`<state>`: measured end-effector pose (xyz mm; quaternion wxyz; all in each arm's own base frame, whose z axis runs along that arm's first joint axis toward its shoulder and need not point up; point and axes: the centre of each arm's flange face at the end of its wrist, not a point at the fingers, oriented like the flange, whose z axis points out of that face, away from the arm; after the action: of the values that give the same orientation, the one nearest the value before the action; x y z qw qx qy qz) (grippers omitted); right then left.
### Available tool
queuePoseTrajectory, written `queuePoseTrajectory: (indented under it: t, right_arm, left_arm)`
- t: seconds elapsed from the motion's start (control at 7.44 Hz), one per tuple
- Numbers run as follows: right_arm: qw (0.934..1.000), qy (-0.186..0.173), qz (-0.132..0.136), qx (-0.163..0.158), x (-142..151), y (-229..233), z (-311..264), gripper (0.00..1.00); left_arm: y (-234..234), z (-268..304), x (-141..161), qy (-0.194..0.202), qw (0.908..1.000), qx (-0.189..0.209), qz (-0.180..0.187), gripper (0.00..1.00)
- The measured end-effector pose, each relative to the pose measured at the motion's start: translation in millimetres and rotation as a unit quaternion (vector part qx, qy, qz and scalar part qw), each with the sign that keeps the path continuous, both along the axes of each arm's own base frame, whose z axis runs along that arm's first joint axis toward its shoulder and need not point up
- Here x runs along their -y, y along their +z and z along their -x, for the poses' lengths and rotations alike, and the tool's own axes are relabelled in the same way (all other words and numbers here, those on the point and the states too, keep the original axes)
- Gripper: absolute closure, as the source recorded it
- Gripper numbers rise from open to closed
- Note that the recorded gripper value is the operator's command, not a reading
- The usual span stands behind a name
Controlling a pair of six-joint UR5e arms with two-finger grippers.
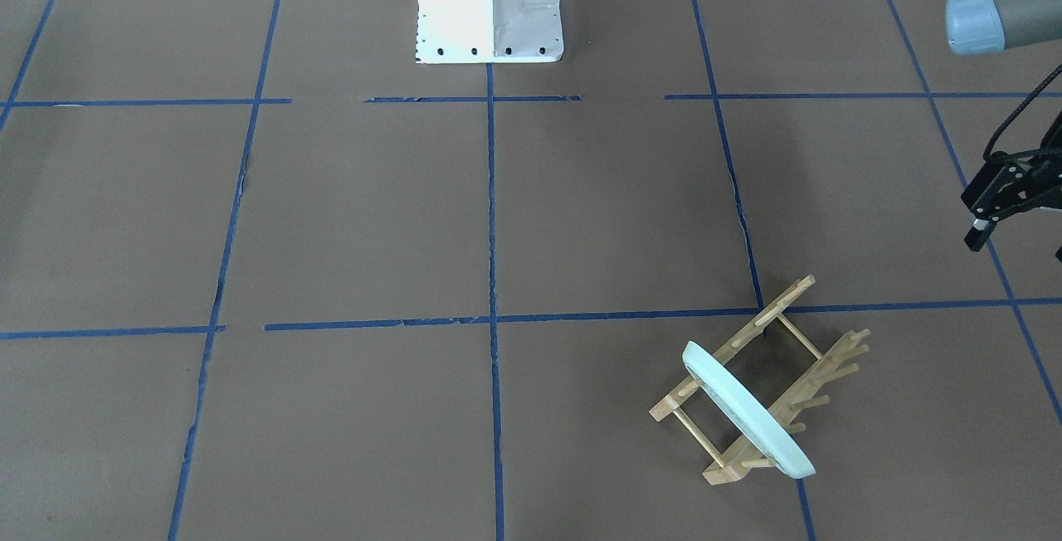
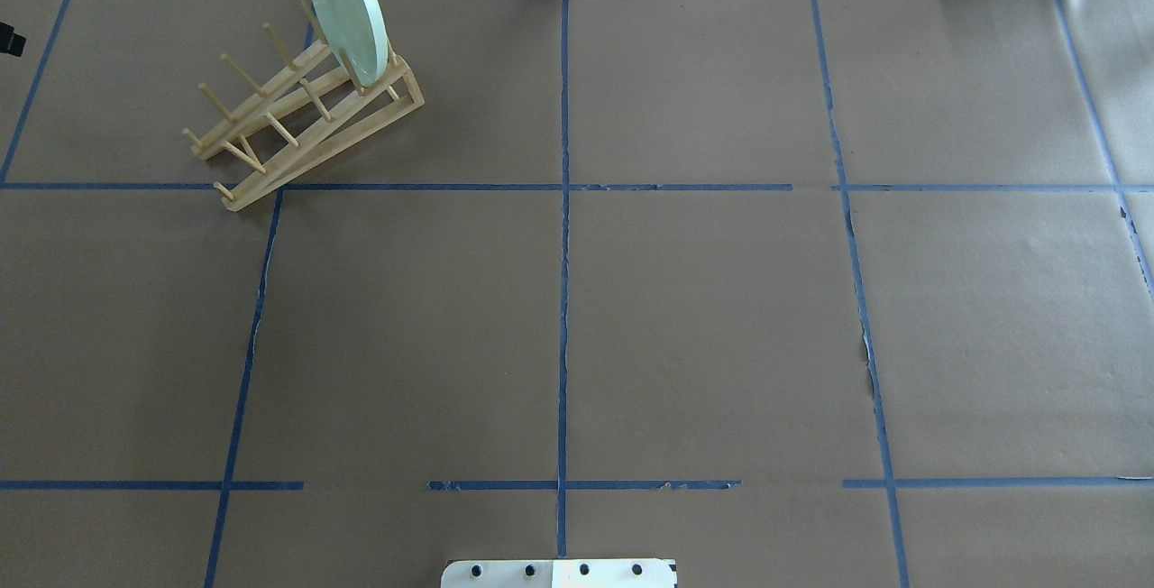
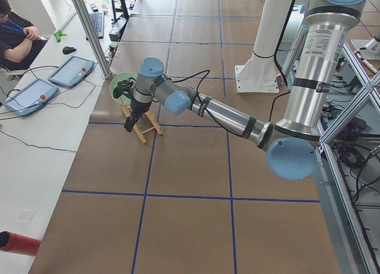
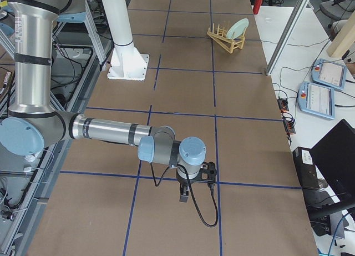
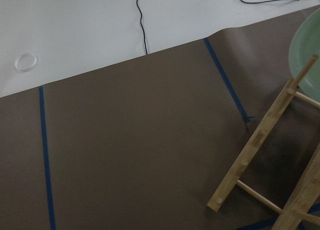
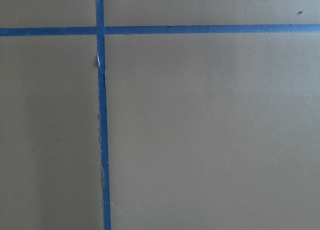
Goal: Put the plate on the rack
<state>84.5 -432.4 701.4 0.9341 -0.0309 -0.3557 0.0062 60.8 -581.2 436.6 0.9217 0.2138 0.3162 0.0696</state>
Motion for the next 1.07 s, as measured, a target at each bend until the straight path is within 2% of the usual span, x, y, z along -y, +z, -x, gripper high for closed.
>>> queuePoseTrajectory:
  t: [0.27,0.54,0.81,1.07]
  right_arm:
    - [1.0,0.0,0.0,0.0,0.0,0.0,-0.1,0.0]
    - [1.0,0.0,0.0,0.0,0.0,0.0,-0.2,0.0]
    - [1.0,0.0,0.0,0.0,0.0,0.0,-0.1,0.0]
    - [1.0,0.0,0.0,0.0,0.0,0.0,0.0,0.0]
  left_arm:
    - [40.6,26.2,7.0,0.015,0.9975,-0.002,0.069,0.0]
    - [124.2,64.0,9.2,0.028,0.9898,-0.029,0.137,0.0]
    - [195.2,92.2,-21.8,0.049,0.9813,-0.066,0.174,0.0]
    - [223.2,111.9,-45.6,0.04,0.9774,-0.074,0.194,0.0]
